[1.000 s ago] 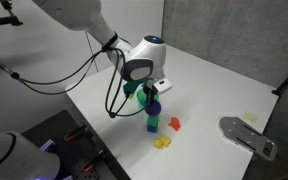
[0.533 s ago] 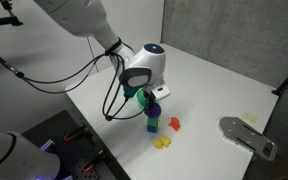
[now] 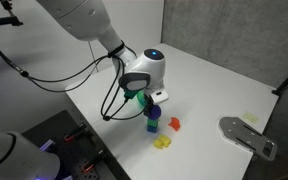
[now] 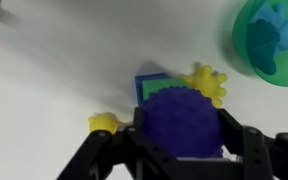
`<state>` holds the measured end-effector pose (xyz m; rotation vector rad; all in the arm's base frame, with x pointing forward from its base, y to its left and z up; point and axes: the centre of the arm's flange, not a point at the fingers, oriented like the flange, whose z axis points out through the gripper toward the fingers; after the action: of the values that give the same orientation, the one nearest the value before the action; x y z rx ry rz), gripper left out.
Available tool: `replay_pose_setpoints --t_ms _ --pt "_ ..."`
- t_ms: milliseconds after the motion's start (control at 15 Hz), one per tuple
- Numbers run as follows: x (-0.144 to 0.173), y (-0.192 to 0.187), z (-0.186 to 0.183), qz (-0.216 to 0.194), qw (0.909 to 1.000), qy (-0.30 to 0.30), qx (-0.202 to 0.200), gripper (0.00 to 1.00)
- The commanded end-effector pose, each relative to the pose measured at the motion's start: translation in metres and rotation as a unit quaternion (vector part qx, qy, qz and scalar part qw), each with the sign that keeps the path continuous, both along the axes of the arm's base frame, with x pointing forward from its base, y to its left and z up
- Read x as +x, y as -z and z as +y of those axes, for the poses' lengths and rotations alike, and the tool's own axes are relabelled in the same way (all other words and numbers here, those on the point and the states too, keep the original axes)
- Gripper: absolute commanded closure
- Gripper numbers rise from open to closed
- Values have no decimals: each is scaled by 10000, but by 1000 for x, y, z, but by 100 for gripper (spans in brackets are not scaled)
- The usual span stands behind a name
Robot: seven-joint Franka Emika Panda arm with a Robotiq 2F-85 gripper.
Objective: Put the blue circular object on the green block
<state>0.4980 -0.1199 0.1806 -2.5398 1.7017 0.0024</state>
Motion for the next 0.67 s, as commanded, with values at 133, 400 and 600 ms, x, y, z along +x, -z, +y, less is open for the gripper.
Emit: replay_pose_setpoints --t_ms 133,400,600 --pt "9 5 2 -143 9996 241 60 53" --pt "9 7 4 -192 9993 309 119 53" --pt "9 9 4 -228 9989 381 151 53"
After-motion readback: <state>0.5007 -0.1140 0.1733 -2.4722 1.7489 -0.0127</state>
